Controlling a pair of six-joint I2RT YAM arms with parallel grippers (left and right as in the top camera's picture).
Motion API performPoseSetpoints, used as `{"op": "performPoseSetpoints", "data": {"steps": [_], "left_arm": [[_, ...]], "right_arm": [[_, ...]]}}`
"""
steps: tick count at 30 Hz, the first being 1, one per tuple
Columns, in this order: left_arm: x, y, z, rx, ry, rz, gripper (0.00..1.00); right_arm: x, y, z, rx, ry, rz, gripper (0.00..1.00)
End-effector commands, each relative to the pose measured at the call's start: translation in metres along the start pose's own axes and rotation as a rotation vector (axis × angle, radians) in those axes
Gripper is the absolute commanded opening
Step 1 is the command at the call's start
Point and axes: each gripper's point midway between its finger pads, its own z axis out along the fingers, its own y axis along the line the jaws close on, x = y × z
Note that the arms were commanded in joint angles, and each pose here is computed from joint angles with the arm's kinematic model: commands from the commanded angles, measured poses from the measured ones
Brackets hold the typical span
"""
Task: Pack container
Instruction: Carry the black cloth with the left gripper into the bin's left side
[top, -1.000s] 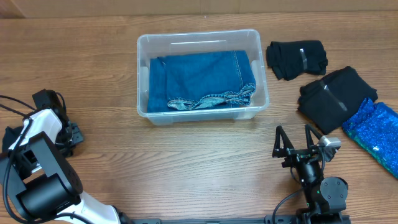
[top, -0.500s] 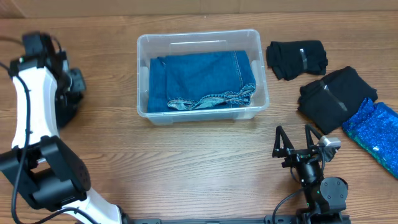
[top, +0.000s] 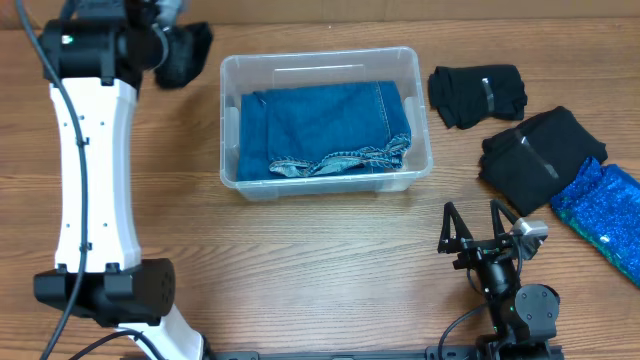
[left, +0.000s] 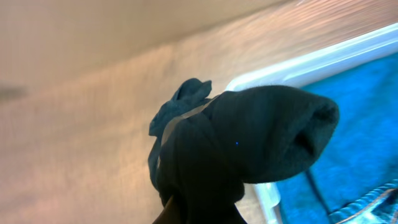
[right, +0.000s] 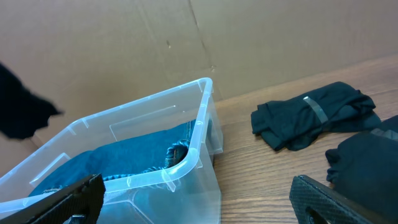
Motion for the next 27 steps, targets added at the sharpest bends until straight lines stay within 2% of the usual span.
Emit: {"op": "performPoseSetpoints", "data": {"steps": [1, 4, 10, 16, 20, 27], "left_arm": [[-0.046, -0.041, -0.039, 0.033, -0.156, 0.188, 0.04], [-0.061, -0.069, -0.052, 0.066, -0.211, 0.234, 0.04], [-0.061, -0.106, -0.049, 0.113, -0.198, 0.287, 0.04], [-0.036, -0.113, -0.035, 0.132, -0.088, 0.290, 0.04], [-0.011, -0.114, -0.011, 0.131, 0.009, 0.358, 0.04], [-0.002, -0.106, 0.027, 0.063, 0.041, 0.381, 0.04]], "right_arm": [[0.002, -0.001, 0.000, 0.001, -0.003, -0.003, 1.00], [0.002, -0.001, 0.000, 0.001, -0.003, -0.003, 1.00], [0.002, -0.001, 0.000, 0.001, -0.003, -0.003, 1.00], [0.002, -0.001, 0.000, 0.001, -0.003, -0.003, 1.00], [0.002, -0.001, 0.000, 0.001, -0.003, -0.003, 1.00], [0.002, -0.001, 0.000, 0.000, -0.003, -0.003, 1.00]]}}
